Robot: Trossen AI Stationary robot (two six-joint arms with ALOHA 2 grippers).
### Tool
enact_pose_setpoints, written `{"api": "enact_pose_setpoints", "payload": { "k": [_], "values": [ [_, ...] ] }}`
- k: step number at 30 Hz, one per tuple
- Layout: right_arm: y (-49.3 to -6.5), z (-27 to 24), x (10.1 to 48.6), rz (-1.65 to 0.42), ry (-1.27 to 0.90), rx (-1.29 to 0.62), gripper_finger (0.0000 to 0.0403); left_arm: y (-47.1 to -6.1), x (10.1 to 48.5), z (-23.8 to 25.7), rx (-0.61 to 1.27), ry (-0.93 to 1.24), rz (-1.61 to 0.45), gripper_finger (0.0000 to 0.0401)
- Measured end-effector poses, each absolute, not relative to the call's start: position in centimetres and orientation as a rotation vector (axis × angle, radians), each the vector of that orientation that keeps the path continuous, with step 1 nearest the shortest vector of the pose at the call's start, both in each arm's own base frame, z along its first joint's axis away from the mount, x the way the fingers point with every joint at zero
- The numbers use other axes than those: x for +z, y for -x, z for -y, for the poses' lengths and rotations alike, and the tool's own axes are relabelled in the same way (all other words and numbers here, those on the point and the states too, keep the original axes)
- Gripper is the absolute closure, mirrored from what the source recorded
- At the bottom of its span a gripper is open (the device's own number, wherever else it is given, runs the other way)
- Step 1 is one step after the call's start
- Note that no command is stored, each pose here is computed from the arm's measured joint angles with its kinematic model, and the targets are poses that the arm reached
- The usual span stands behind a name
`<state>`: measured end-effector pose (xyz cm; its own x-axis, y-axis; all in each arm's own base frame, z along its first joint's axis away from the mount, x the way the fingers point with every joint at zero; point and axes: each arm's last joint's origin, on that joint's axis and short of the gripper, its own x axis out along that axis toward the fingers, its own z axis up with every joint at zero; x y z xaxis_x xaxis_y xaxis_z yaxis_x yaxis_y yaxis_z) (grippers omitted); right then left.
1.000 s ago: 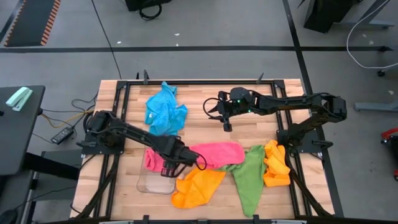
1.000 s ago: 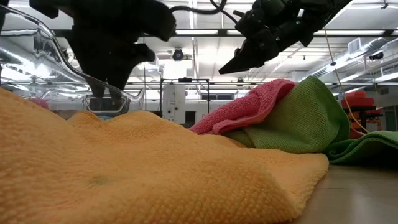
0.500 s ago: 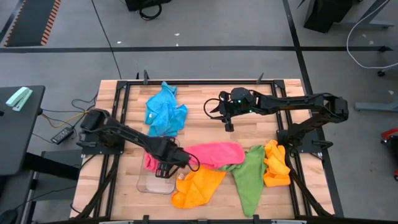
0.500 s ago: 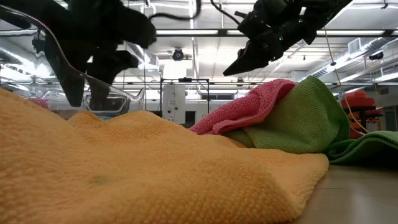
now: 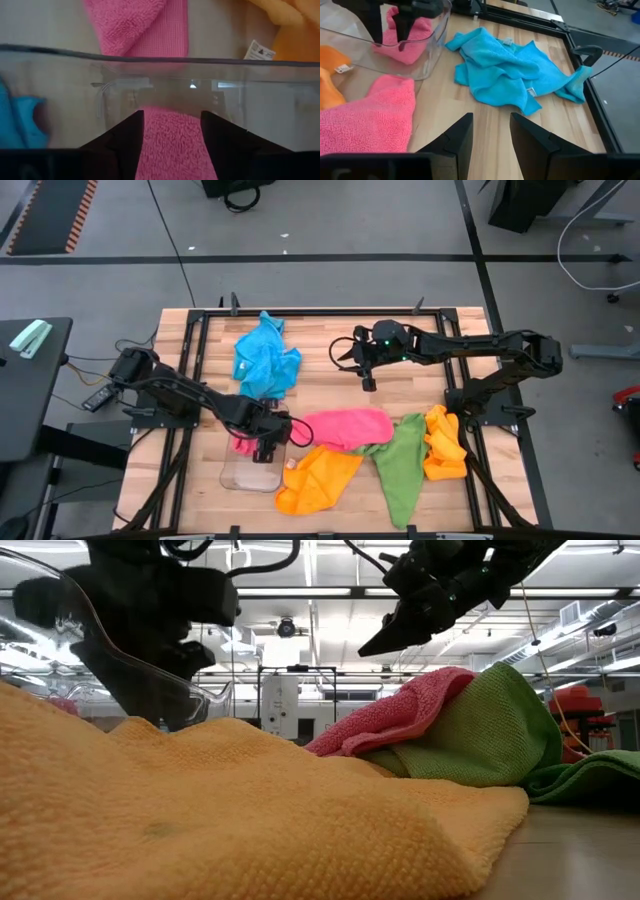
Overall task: Fold microfiber towels
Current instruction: Put the top pink microfiber cloth into the transparent bin
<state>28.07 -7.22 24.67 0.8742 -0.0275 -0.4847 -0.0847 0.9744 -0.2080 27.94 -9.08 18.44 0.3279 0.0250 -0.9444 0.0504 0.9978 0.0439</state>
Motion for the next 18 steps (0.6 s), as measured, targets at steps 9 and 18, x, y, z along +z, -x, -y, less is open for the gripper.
{"api": "enact_pose_setpoints", "payload": {
  "k": [9,18],
  "values": [
    [-28.1,7.2,24.7,-0.507,0.230,0.031,0.0265,-27.3,17.0,7.7,-0.022,-0.055,-1.282,0.0179],
    [-28.1,7.2,24.6,-0.509,0.227,0.031,0.0265,-27.0,16.1,8.0,-0.095,-0.053,-1.307,0.0208]
  ]
}}
